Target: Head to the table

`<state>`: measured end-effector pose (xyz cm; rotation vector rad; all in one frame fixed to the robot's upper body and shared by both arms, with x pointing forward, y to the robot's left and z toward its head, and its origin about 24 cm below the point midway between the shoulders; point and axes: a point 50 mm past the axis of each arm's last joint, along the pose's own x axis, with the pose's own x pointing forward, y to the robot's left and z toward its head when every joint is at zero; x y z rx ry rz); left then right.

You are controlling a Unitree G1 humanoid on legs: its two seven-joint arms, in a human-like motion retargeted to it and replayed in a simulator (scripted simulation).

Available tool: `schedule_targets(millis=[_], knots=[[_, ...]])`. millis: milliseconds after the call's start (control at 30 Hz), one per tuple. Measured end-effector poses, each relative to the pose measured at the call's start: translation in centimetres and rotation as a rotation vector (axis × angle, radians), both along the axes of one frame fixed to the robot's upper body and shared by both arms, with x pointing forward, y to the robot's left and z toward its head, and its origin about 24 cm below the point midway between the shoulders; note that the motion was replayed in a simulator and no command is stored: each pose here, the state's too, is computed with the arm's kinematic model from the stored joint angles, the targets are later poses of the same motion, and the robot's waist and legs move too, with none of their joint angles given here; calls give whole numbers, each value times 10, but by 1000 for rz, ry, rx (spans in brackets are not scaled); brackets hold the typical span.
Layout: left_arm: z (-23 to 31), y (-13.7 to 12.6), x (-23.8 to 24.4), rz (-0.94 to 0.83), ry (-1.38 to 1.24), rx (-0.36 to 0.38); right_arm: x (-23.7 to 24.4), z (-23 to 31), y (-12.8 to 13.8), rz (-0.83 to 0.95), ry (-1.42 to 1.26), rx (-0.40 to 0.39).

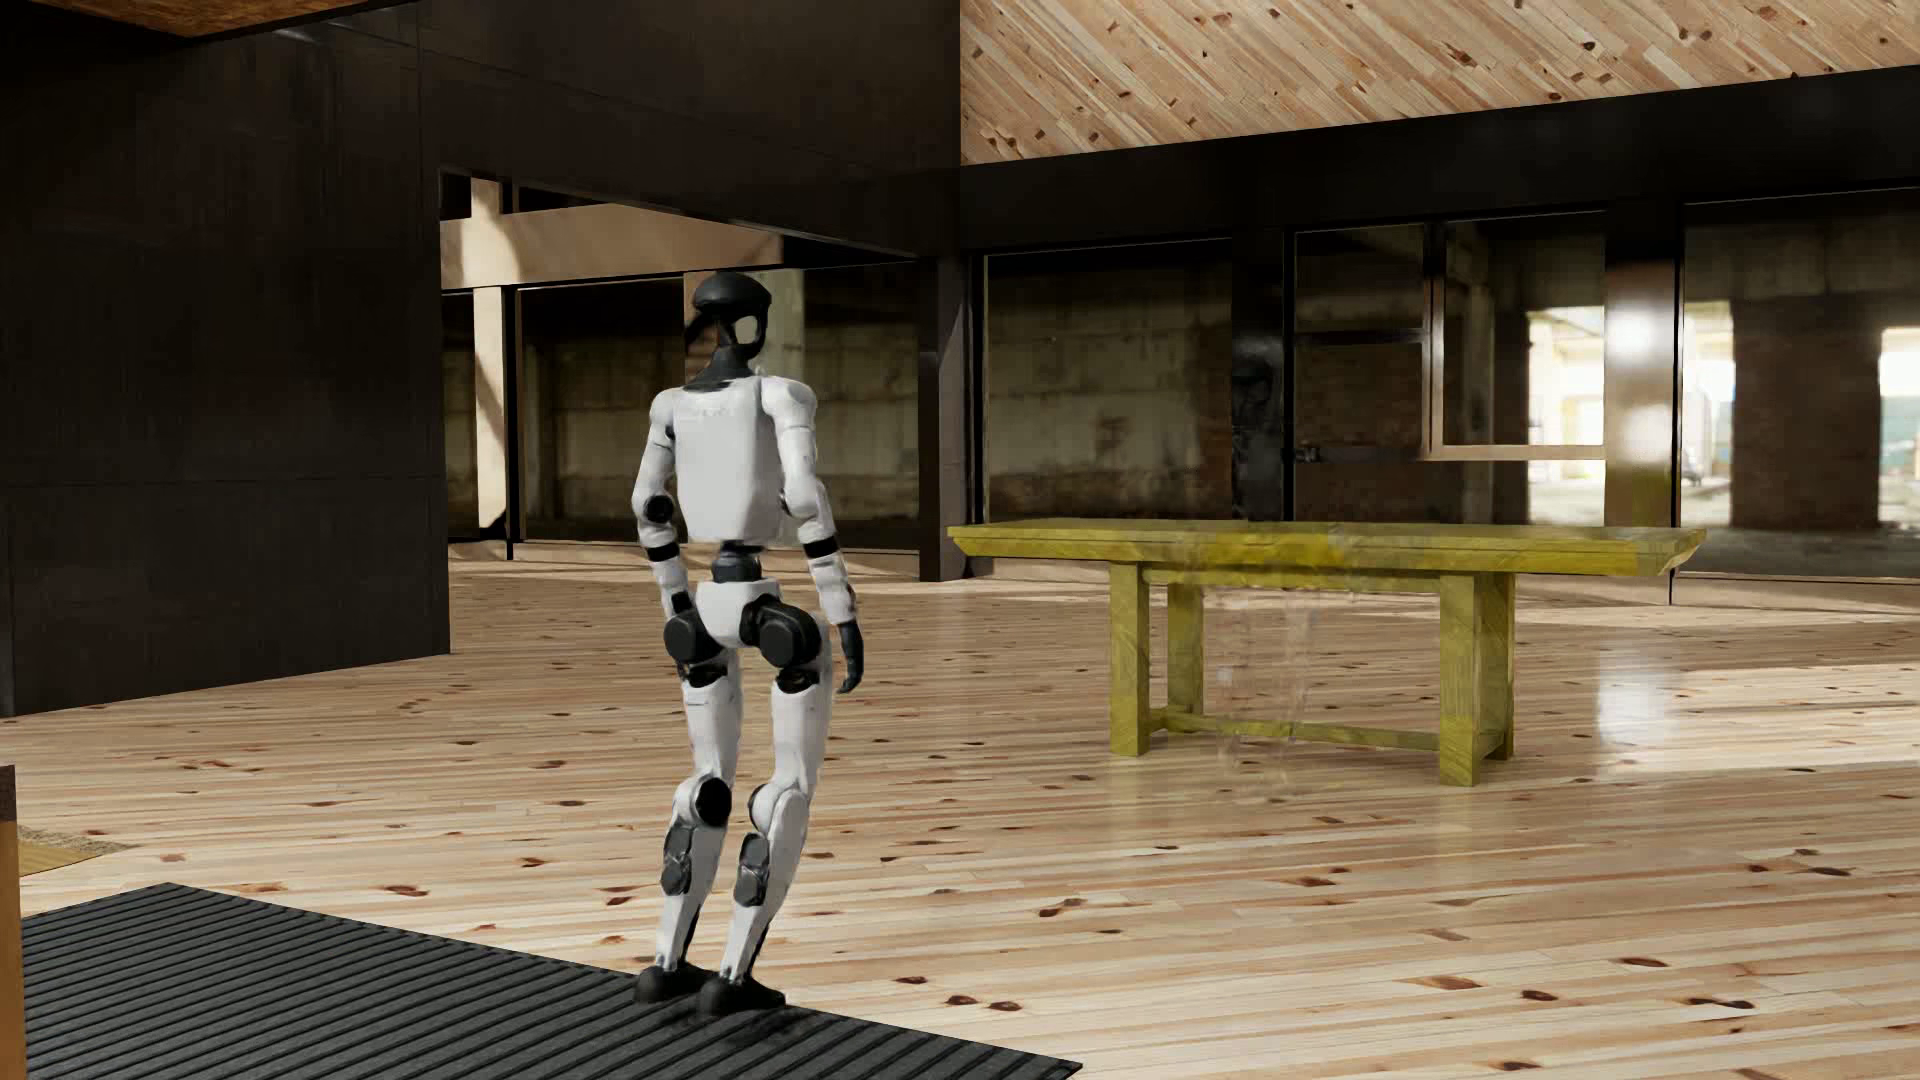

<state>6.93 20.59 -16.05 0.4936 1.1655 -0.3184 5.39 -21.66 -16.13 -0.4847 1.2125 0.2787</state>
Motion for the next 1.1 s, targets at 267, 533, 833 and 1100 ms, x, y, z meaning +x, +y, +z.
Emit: schedule_targets(millis=[267,533,833,1100], knots=[[-1,0,-9,9,16,-3,-5,0,-1,-5,12,-3],[-5,7,-37,-11,111,29,-16,2,-12,-55,15,-18],[3,16,-4,23,0,35,-98,-3,-9,-57,262,-37],[5,4,-7,113,-47,-27,-106,-5,-6,-3,319,-47]])
